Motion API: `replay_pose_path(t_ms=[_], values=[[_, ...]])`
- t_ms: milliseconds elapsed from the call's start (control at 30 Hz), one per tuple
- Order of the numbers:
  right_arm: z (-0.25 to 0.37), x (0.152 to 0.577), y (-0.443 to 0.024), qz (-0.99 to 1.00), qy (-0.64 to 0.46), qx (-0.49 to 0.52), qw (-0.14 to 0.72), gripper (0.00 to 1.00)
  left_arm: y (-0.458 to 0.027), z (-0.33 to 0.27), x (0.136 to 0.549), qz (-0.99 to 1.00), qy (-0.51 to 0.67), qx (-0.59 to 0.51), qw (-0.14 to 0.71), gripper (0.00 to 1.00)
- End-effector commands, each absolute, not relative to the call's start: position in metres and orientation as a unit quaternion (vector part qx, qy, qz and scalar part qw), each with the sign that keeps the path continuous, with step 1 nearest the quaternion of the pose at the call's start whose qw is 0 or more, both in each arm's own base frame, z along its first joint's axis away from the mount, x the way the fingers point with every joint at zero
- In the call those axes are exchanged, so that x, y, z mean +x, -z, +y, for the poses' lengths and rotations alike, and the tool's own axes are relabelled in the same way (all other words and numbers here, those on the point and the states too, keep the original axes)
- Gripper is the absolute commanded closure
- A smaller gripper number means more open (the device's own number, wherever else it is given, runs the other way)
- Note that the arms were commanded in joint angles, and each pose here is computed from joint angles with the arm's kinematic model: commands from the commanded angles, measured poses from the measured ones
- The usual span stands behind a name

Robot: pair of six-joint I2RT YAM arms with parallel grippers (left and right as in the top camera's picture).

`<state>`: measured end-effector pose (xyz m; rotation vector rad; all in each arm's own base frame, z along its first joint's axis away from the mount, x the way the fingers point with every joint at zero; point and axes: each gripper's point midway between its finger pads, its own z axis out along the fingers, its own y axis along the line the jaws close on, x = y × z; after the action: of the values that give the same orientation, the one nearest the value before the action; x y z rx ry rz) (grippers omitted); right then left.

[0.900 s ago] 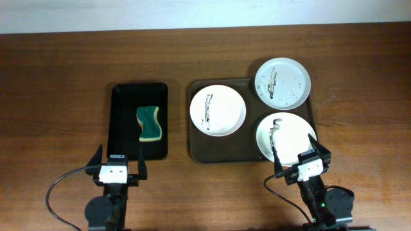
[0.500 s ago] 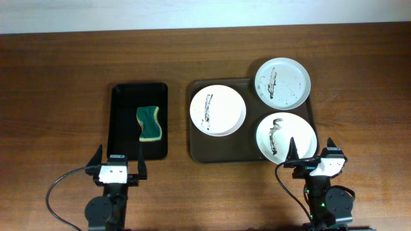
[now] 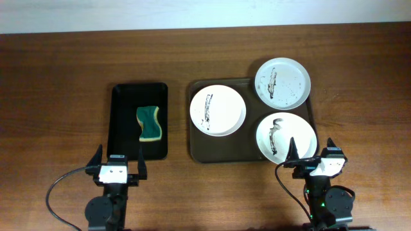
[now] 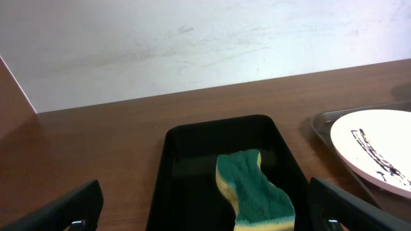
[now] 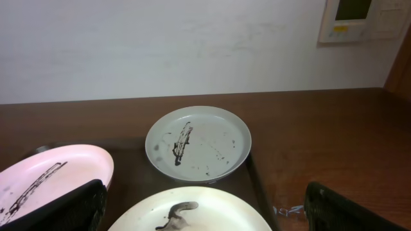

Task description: Clean dirty plates on tray and stack at the side

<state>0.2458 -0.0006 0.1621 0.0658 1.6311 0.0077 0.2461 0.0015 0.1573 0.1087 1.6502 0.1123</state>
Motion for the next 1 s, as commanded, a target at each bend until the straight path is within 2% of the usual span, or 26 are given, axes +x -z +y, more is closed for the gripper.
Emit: replay_pose_path(t_ms=[0,967], values=[[-0.0035,0.2458,-0.1591,0.728,0.001,0.039,0.684,0.01,-0.1564,0.0005,0.2459,0.732,-0.054,0.058,0.676,0.00],[-0.0040,0.2462,-0.1678,0.716,0.000,0.041,0.697,0.01,-0.1646,0.0025,0.2464,0.721,-0.059,0.053,0.688,0.00]])
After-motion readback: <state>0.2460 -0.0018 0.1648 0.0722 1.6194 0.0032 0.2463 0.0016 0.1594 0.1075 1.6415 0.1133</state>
